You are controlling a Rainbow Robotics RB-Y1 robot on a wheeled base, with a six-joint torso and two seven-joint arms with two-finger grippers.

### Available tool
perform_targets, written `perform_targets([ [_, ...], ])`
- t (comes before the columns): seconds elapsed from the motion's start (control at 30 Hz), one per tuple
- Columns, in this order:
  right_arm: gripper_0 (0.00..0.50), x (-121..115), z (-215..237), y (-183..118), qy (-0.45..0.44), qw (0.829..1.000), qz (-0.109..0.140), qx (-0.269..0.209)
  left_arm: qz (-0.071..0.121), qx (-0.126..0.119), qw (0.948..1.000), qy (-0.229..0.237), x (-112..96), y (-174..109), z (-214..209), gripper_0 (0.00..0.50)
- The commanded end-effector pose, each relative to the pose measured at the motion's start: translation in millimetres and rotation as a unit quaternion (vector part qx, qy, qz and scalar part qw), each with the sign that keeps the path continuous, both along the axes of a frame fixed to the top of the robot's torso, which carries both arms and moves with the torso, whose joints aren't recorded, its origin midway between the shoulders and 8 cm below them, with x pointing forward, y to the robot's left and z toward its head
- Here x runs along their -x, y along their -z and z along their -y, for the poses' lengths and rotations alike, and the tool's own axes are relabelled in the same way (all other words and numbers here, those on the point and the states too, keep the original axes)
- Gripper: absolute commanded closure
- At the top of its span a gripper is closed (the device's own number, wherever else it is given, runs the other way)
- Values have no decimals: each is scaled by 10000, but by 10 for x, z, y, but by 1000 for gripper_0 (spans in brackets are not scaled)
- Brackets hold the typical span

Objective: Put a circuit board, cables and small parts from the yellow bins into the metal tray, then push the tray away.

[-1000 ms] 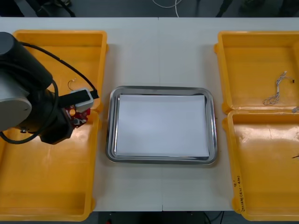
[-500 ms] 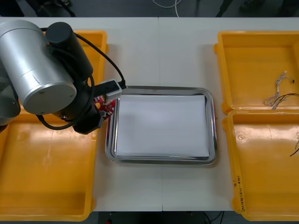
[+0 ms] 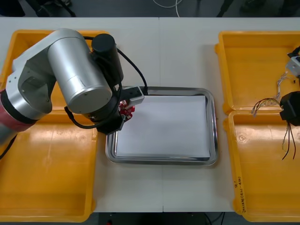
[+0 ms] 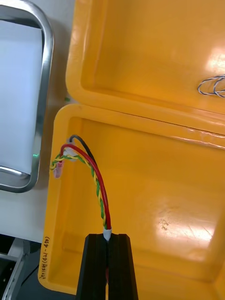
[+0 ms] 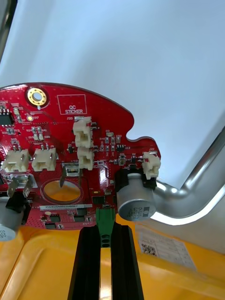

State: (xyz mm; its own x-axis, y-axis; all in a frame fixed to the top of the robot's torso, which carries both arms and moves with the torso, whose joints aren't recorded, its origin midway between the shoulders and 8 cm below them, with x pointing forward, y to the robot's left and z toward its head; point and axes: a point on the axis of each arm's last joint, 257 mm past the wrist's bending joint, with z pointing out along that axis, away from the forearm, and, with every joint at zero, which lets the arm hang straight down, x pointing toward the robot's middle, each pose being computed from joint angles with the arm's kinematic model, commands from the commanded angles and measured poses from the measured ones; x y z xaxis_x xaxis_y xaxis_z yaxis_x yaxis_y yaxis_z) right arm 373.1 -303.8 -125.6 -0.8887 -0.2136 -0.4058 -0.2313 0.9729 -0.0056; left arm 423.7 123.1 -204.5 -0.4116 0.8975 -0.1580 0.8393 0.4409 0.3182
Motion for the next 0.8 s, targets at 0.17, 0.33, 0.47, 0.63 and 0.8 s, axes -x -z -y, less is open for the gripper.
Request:
perform_targets([
  [0.17, 500, -9, -213, -107, -687, 9959, 165, 566, 181, 491, 9970, -578, -78, 59, 503, 500],
  [0.33, 500, -4, -328, -106, -841, 9950, 172, 517, 165, 460, 9976, -499, -30, 205, 566, 500],
  [0.47, 500, 11, -387, -116, -942, 9943, 160, 474, 114, 418, 9981, -439, 23, 290, 592, 500],
  [0.63, 500, 25, -439, -111, -1086, 9927, 156, 511, 47, 285, 9987, -427, 87, 420, 557, 500],
  [0.8, 500, 24, -461, -121, -1166, 9916, 163, 528, 6, 242, 9987, -452, 105, 516, 548, 500],
])
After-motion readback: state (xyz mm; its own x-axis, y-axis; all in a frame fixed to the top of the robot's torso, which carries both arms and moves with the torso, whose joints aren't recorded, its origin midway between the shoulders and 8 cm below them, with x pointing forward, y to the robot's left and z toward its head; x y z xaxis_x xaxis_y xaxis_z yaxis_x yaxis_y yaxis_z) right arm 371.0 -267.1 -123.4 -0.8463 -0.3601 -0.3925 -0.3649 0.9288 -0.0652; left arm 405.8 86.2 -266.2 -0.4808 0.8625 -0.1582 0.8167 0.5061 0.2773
